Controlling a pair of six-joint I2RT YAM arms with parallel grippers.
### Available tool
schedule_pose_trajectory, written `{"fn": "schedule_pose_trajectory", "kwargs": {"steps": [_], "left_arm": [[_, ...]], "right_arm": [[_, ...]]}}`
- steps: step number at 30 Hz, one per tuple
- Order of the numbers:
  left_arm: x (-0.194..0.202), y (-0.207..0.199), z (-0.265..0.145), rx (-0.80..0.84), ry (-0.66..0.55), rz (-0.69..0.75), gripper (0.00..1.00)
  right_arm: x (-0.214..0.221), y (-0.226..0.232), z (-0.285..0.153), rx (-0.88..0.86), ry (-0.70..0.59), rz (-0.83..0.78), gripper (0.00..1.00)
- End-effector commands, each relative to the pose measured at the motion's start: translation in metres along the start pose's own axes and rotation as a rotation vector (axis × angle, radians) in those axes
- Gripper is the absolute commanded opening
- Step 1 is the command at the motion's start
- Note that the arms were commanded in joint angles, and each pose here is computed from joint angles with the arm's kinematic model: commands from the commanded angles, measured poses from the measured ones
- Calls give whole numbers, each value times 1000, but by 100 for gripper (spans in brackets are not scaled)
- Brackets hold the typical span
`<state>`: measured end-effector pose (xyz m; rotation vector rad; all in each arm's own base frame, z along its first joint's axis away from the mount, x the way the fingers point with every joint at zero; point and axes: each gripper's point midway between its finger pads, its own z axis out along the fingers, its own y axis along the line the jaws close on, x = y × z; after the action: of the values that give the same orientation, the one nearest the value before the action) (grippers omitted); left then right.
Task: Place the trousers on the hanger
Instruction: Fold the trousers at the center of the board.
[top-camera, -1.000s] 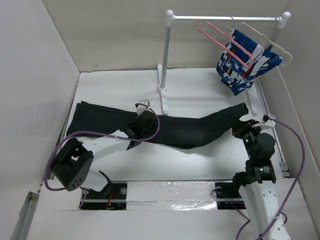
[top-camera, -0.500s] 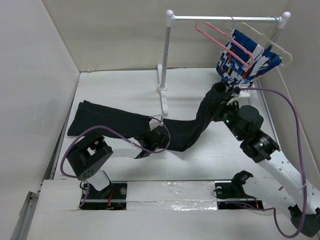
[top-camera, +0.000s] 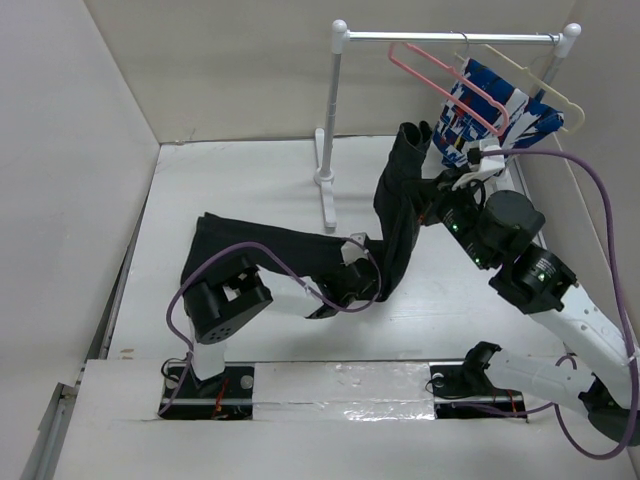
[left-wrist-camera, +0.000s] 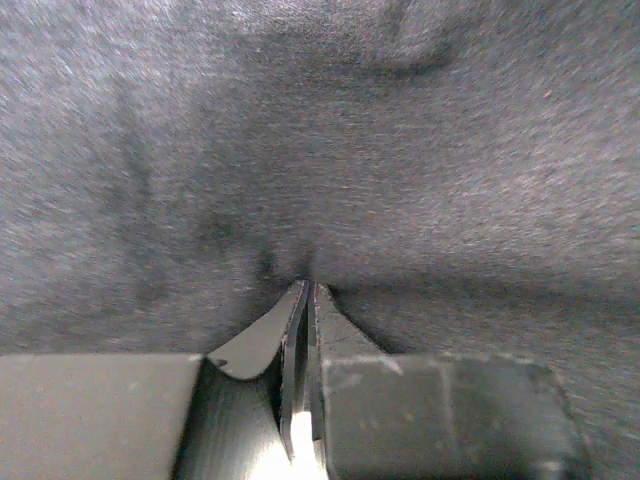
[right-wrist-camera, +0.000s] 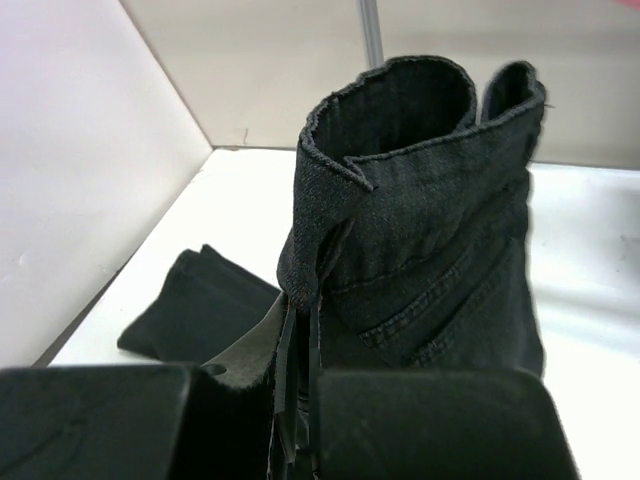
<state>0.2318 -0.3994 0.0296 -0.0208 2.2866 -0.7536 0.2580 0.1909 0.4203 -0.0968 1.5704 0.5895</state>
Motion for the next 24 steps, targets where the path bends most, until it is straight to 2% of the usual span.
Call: {"fn": "schedule_pose_trajectory", "kwargs": {"steps": [1,5,6,8,9,10,12,14,15,16,17,18,19,21,22,24], "left_arm": [[3,-37,-2,99,29,-7,0],[-20,-49,-11,101,-20,10,1],[-20,-39,-16,73,-27,27,17],[-54,-31,-32,79,-79,35,35],[-66,-24,-38,77,-93,34,49],[-85,-19,-58,80,-125,27,55],[-126,5,-81,16,-225,2,56],[-174,23,-125,-10,-348,-58,55],[-183,35,-139,-33,-368,-65,55],[-208,33,-172,8,-442,-95,55],[-220,38,-188,14,-471,-102,54],[-237,55,-205,-26,-508,-115,54],[-254,54,-236,8,-575,-118,54],[-267,62,-265,12,-612,-115,53],[-283,71,-295,-5,-677,-117,53],[-293,77,-322,-24,-729,-112,52]], "right_arm": [[-74,19,-16,-69,-187,47,0],[-67,24,-7,-93,-170,44,0],[-65,26,-5,-99,-164,44,0],[-61,29,0,-109,-148,38,0],[-60,30,2,-109,-147,37,0],[-61,31,4,-113,-154,40,0],[-57,34,12,-115,-140,37,0],[-60,40,18,-128,-143,38,0],[-53,46,26,-138,-122,33,0],[-61,50,29,-146,-139,38,0],[-60,56,33,-158,-135,39,0],[-50,59,48,-151,-113,29,0],[-45,72,52,-176,-97,30,0],[-51,88,63,-190,-104,26,0],[-32,104,79,-198,-72,16,0],[-29,121,96,-191,-82,17,0]]}}
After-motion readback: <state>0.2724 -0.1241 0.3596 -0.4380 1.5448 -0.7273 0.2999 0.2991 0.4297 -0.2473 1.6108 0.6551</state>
